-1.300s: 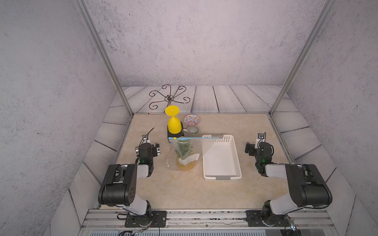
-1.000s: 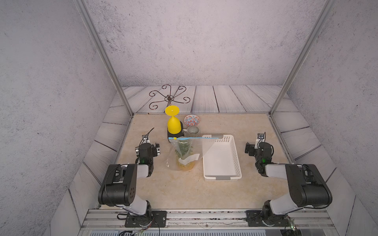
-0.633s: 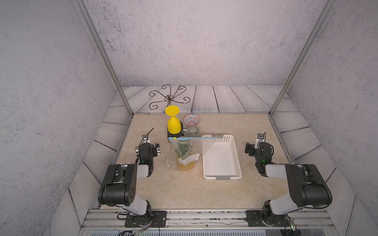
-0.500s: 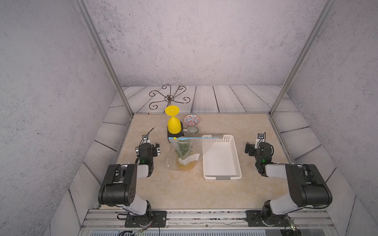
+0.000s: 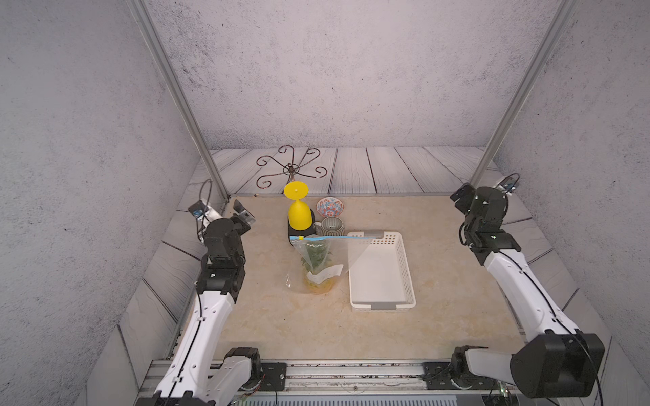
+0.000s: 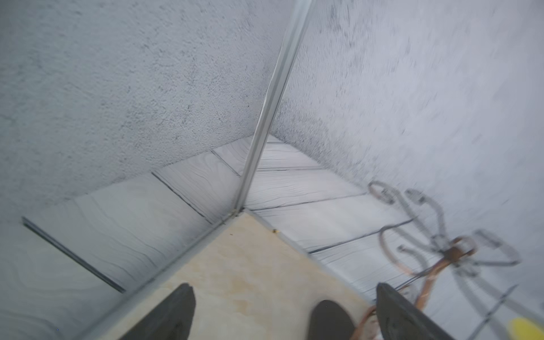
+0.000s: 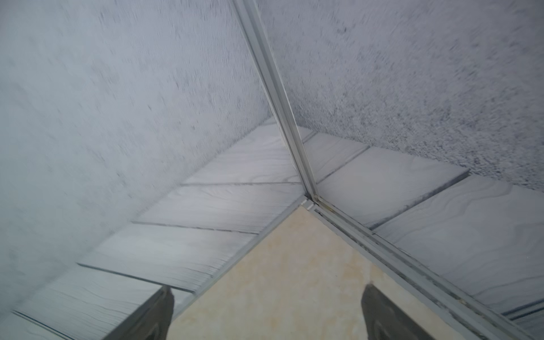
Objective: Open the zip-top bag and take out the pineapple
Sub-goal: Pick up the zipper food storage bag at the center of the board.
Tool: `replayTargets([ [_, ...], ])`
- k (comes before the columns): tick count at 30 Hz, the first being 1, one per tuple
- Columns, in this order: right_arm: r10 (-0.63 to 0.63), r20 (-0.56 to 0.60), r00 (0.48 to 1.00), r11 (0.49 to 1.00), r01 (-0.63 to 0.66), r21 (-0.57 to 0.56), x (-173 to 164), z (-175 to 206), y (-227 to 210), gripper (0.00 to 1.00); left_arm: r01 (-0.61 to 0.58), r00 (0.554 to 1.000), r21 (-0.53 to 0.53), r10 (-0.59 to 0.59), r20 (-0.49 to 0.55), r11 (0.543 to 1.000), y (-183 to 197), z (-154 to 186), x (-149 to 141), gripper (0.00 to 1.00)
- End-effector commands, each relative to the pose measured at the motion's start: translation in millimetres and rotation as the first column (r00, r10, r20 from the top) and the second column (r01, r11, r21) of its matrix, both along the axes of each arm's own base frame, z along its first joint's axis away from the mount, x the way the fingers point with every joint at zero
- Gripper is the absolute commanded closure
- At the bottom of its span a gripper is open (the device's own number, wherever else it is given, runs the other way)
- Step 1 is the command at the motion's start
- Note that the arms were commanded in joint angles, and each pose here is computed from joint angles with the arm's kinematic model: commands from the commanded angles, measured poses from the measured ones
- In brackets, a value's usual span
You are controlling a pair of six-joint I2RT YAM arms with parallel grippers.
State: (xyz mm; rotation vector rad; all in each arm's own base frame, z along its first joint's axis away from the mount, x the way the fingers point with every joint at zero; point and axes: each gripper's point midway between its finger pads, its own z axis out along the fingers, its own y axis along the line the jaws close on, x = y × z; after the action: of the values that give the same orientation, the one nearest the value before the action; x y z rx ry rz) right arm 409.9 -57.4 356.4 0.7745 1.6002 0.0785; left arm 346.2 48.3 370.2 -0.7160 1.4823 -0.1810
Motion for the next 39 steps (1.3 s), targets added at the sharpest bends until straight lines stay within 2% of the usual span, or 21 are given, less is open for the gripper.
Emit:
replayTargets([
  [1,0.153,-0.157,0.976,0.974,-0.122,0.191,-12.9,-48.7,36.3,0.03,0.029,0.963,-0.423,-0.139,-0.231,0.906,-28.7,-69.0,-12.3,0.03],
  [2,0.202,-0.161,0.966,0.968,-0.173,0.179,-14.5,-40.5,51.5,0.09,0.038,0.943,-0.463,-0.186,-0.277,0.885,-38.7,-69.8,-15.2,0.03],
  [3,0.257,-0.182,0.949,0.963,-0.237,0.126,-17.5,-28.9,71.5,0.11,-0.004,0.907,-0.503,-0.208,-0.365,0.864,-47.4,-75.9,-25.7,0.03],
  [4,0.311,-0.202,0.929,0.95,-0.306,0.058,-21.8,-16.8,92.9,0.12,-0.07,0.86,-0.523,-0.215,-0.463,0.849,-53.3,-80.9,-42.3,0.09],
  [5,0.373,-0.215,0.903,0.924,-0.383,-0.007,-26.4,-5.9,113.3,0.13,-0.113,0.818,-0.531,-0.225,-0.53,0.84,-57.4,-80.5,-56.4,0.23],
  [7,0.551,-0.215,0.806,0.809,-0.579,-0.099,-40.5,13.3,165.2,0.18,-0.2,0.737,-0.509,-0.214,-0.641,0.837,-63.1,-71.4,-89.1,0.51],
  [9,0.69,-0.219,0.69,0.676,-0.722,-0.145,-59.8,21.3,206.5,0.2,-0.267,0.708,-0.517,-0.199,-0.678,0.813,-66.4,-52.6,-112.7,0.6],
  [11,0.802,-0.239,0.548,0.511,-0.836,-0.202,-83.5,22.6,244.7,0.23,-0.273,0.7,-0.583,-0.258,-0.666,0.765,-78.5,-34.7,-122.6,0.56],
  [13,0.872,-0.255,0.418,0.343,-0.894,-0.29,-110.3,22.7,277.6,0.24,-0.287,0.694,-0.66,-0.324,-0.642,0.694,-95.1,-23.7,-126.0,0.52],
  [16,0.927,-0.257,0.272,0.149,-0.899,-0.412,-142.5,25.9,312.1,0.24,-0.31,0.69,-0.738,-0.392,-0.609,0.599,-119.5,-15.3,-125.7,0.46],
  [19,0.937,-0.288,0.195,0.05,-0.895,-0.444,-154.5,24.0,329.2,0.24,-0.355,0.661,-0.776,-0.447,-0.602,0.521,-141.6,-19.3,-128.2,0.36],
  [22,0.919,-0.37,0.136,-0.048,-0.894,-0.446,-158.6,18.0,340.7,0.24,-0.381,0.633,-0.798,-0.497,-0.594,0.467,-163.6,-28.6,-124.1,0.33],
  [24,0.909,-0.407,0.092,-0.111,-0.887,-0.448,-162.4,14.1,347.8,0.25,-0.396,0.632,-0.802,-0.502,-0.591,0.447,-170.5,-33.4,-118.9,0.33],
  [26,0.898,-0.436,0.065,-0.155,-0.879,-0.45,-164.8,10.2,353.2,0.25,-0.406,0.64,-0.81,-0.501,-0.583,0.424,-174.8,-36.2,-110.1,0.33],
  [29,0.88,-0.467,0.081,-0.154,-0.883,-0.444,-160.0,8.7,354.2,0.25,-0.398,0.673,-0.822,-0.48,-0.563,0.407,-175.4,-29.7,-96.2,0.33],
  [32,0.872,-0.483,0.08,-0.166,-0.88,-0.444,-159.5,8.0,356.5,0.25,-0.39,0.692,-0.821,-0.456,-0.56,0.417,-173.7,-22.3,-85.1,0.33],
  [36,0.866,-0.496,0.066,-0.188,-0.875,-0.446,-161.0,3.5,361.7,0.25,-0.406,0.66,-0.813,-0.481,-0.577,0.419,-184.8,-29.4,-75.9,0.33],
  [39,0.866,-0.493,0.081,-0.176,-0.875,-0.451,-157.0,4.8,362.4,0.25,-0.407,0.64,-0.811,-0.502,-0.581,0.42,-194.8,-34.8,-74.6,0.37],
])
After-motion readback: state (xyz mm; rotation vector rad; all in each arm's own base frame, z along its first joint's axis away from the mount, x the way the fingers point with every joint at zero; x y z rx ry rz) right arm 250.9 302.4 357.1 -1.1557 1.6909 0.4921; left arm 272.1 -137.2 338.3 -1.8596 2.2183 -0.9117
